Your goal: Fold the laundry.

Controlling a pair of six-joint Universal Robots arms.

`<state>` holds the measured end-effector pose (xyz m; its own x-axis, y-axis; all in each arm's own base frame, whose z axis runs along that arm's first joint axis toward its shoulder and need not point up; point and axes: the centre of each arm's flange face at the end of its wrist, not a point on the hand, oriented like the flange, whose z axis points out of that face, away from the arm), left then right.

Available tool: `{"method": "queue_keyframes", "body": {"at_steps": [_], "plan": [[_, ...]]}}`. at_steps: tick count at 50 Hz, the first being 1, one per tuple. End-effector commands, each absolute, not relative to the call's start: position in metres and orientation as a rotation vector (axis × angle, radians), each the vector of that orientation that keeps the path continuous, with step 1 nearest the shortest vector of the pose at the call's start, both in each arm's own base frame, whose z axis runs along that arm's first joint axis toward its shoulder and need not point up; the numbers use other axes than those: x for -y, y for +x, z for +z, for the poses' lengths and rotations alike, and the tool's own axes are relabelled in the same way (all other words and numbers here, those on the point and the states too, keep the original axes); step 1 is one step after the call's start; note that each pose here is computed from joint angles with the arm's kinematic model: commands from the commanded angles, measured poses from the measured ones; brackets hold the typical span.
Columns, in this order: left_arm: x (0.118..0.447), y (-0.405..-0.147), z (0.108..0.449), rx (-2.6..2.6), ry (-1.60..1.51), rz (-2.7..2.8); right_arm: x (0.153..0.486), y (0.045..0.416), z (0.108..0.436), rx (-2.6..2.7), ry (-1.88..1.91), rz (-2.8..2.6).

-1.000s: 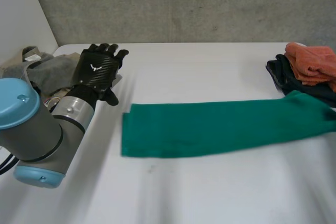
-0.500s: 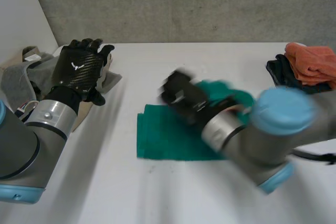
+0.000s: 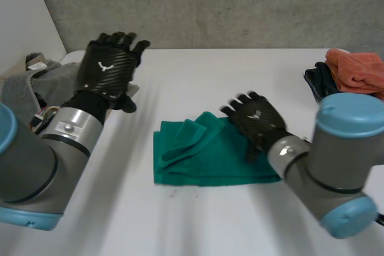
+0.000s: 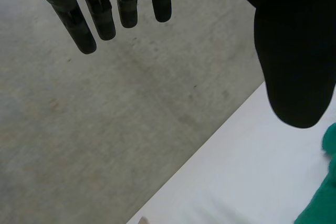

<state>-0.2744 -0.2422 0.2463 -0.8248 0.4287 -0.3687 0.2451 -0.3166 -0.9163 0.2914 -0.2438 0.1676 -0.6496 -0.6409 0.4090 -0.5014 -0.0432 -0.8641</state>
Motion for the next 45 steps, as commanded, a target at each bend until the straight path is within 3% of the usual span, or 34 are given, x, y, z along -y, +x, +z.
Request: {"method": "queue_keyframes", "body": {"at_steps": [1,7,19,24,36,45], "plan": [[0.225,-0.316,0.225,1.695,-0.993,2.167,0.256,0.254,0.143,-2.242,-1.238,-1.713],[0.219,-0.361,0.187,1.669,-1.096,2.043,0.259,0.247,0.135,-2.222,-1.247,-1.808],[0.249,-0.396,0.123,1.764,-1.146,1.955,0.249,0.25,0.125,-2.211,-1.259,-1.779],[0.264,-0.393,0.109,1.889,-1.127,1.946,0.249,0.252,0.123,-2.196,-1.261,-1.802],[0.332,-0.324,0.112,2.314,-0.991,2.228,0.248,0.254,0.117,-2.195,-1.286,-1.793],[0.292,-0.342,0.142,2.126,-1.068,2.161,0.251,0.252,0.116,-2.228,-1.277,-1.804]]}}
